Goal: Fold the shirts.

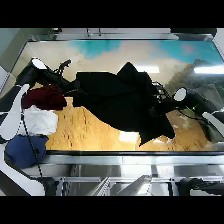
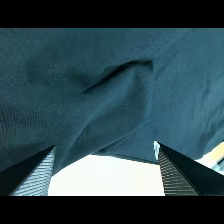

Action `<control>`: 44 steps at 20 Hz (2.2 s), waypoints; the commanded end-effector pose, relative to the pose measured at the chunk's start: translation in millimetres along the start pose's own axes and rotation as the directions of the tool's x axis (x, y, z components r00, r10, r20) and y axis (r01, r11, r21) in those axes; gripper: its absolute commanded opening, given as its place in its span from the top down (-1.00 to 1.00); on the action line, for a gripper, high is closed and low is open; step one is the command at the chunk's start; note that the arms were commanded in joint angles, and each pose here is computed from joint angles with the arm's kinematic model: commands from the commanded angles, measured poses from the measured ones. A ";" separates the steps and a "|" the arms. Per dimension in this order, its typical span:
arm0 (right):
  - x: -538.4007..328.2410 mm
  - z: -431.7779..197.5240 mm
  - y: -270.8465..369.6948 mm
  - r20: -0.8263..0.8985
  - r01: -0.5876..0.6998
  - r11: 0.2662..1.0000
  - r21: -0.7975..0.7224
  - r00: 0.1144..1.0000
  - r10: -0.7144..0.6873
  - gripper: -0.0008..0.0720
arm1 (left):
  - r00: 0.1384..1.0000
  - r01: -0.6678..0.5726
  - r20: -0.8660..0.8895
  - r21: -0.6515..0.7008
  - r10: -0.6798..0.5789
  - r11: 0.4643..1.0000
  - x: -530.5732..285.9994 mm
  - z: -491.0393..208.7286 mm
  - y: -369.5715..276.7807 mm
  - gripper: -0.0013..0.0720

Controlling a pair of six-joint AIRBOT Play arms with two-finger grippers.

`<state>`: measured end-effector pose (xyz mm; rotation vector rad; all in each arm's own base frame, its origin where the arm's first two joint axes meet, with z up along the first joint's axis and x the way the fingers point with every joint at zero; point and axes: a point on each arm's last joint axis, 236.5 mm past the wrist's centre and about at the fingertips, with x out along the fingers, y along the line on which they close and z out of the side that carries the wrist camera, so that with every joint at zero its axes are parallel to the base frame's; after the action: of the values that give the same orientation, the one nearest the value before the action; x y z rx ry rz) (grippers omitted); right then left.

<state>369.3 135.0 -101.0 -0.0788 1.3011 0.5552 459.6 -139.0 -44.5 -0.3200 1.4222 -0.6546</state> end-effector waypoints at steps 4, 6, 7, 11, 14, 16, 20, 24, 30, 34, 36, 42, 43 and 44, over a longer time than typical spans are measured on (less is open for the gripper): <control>-5.6 6.7 -18.7 0.011 0.092 0.994 0.057 0.996 -0.093 0.94 | 1.000 0.002 0.001 -0.001 -0.002 1.000 -1.1 0.1 -0.1 -0.94; -31.5 27.4 -30.7 0.079 0.121 0.987 0.102 0.988 -0.129 0.94 | 1.000 0.001 0.001 -0.001 -0.001 1.000 -1.1 0.2 0.1 -0.94; -52.9 40.7 -41.1 0.134 0.133 0.981 0.141 0.979 -0.152 0.94 | 1.000 0.000 0.001 -0.002 0.000 1.000 -1.4 0.1 0.8 -0.94; -159.8 56.5 -129.4 0.328 0.141 0.867 0.479 0.887 -0.325 0.94 | 1.000 0.000 0.003 -0.020 0.000 1.000 -7.2 -1.4 8.5 -0.94; -187.4 20.0 -177.7 0.324 0.074 0.776 0.627 0.880 -0.346 0.94 | 1.000 -0.003 0.003 -0.032 0.003 0.999 -11.0 -2.9 14.7 -0.94; -182.1 8.3 -173.0 0.325 0.022 0.800 0.600 0.907 -0.268 0.94 | 0.999 -0.042 -0.011 -0.028 0.042 0.999 -7.5 -6.5 23.7 -0.94; -174.3 8.2 -168.3 0.331 -0.010 0.805 0.593 0.915 -0.232 0.94 | 0.997 -0.057 -0.060 -0.065 0.053 0.996 30.9 -30.4 31.3 -0.94; -177.0 21.5 -158.4 0.387 -0.072 0.819 0.570 0.902 -0.189 0.94 | 0.995 -0.063 -0.083 -0.101 0.054 0.993 52.5 -47.8 38.7 -0.93; -189.3 50.5 -115.6 0.512 -0.253 0.860 0.444 0.859 -0.012 0.93 | 0.980 0.182 0.066 0.089 -0.188 0.979 34.9 13.2 -67.9 0.93; -278.3 89.0 -50.8 0.713 -0.348 0.920 0.182 0.691 0.120 0.94 | 0.889 0.374 0.122 0.365 -0.442 0.853 -81.0 30.1 -198.1 0.93; -356.9 97.5 -25.4 0.815 -0.253 0.964 0.078 0.573 0.084 0.93 | 0.827 0.392 0.152 0.534 -0.542 0.749 -167.5 10.8 -261.0 0.93; -612.8 39.8 112.1 0.997 0.241 0.967 0.080 -0.022 -0.077 0.93 | 0.452 0.172 0.285 0.902 -0.845 0.396 -422.1 -117.8 -415.1 0.92; -632.4 26.0 131.1 0.991 0.304 0.946 0.116 -0.099 -0.090 0.93 | 0.435 0.105 0.343 0.899 -0.832 0.425 -437.2 -128.3 -418.1 0.92; -650.5 10.8 151.2 0.979 0.352 0.923 0.156 -0.179 -0.097 0.93 | 0.421 0.051 0.415 0.877 -0.807 0.478 -446.2 -130.8 -414.3 0.92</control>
<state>292.6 25.3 469.2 0.1324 -0.1613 0.3316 295.0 -195.3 470.5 -0.3228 0.1971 -1.3869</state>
